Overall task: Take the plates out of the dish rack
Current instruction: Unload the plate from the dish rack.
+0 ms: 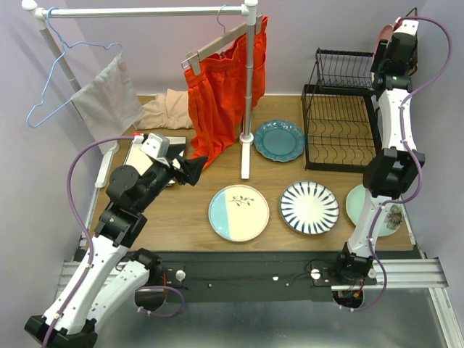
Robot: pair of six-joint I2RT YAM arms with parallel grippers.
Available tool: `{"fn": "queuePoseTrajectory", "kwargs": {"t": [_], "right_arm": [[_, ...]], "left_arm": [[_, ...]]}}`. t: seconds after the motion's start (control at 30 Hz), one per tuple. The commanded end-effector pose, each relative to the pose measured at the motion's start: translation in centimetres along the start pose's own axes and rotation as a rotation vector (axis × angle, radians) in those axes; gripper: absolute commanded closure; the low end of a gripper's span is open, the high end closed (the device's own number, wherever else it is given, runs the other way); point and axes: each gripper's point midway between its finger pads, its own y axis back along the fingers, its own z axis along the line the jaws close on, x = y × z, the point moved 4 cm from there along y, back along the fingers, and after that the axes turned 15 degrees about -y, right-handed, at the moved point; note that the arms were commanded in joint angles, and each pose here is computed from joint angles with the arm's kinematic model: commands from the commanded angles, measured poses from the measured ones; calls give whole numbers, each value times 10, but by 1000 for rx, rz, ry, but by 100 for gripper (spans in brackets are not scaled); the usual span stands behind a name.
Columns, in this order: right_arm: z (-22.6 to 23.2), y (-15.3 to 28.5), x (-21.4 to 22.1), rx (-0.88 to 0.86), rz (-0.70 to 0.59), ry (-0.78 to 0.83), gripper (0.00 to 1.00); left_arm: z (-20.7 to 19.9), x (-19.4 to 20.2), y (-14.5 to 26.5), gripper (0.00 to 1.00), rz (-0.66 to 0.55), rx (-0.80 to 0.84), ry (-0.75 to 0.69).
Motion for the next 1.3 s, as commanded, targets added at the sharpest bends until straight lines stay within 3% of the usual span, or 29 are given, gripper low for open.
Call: {"fn": "queuePoseTrajectory", "kwargs": {"t": [0.0,0.4,0.5,0.7,0.87,1.27], "right_arm": [[4,3,-17,-30,-41,-16,47],[-6,10,-31,-37,-67,56,85],[-13,13,-40,-7,-93,88,99],[-12,20,-59,-93,-153,125,99],[-18,29,-87,-123,-231,69,99],[-25,39,-110,-201,-287,13,99]], "left_arm": [[1,-1,1,14,-7,-2,-5],[1,1,-2,14,4,-1,-3],[1,2,-2,14,5,-1,-1],[1,3,-3,14,10,-2,-2],[1,6,-5,14,20,-1,0],[3,10,-8,14,36,-5,1]]}}
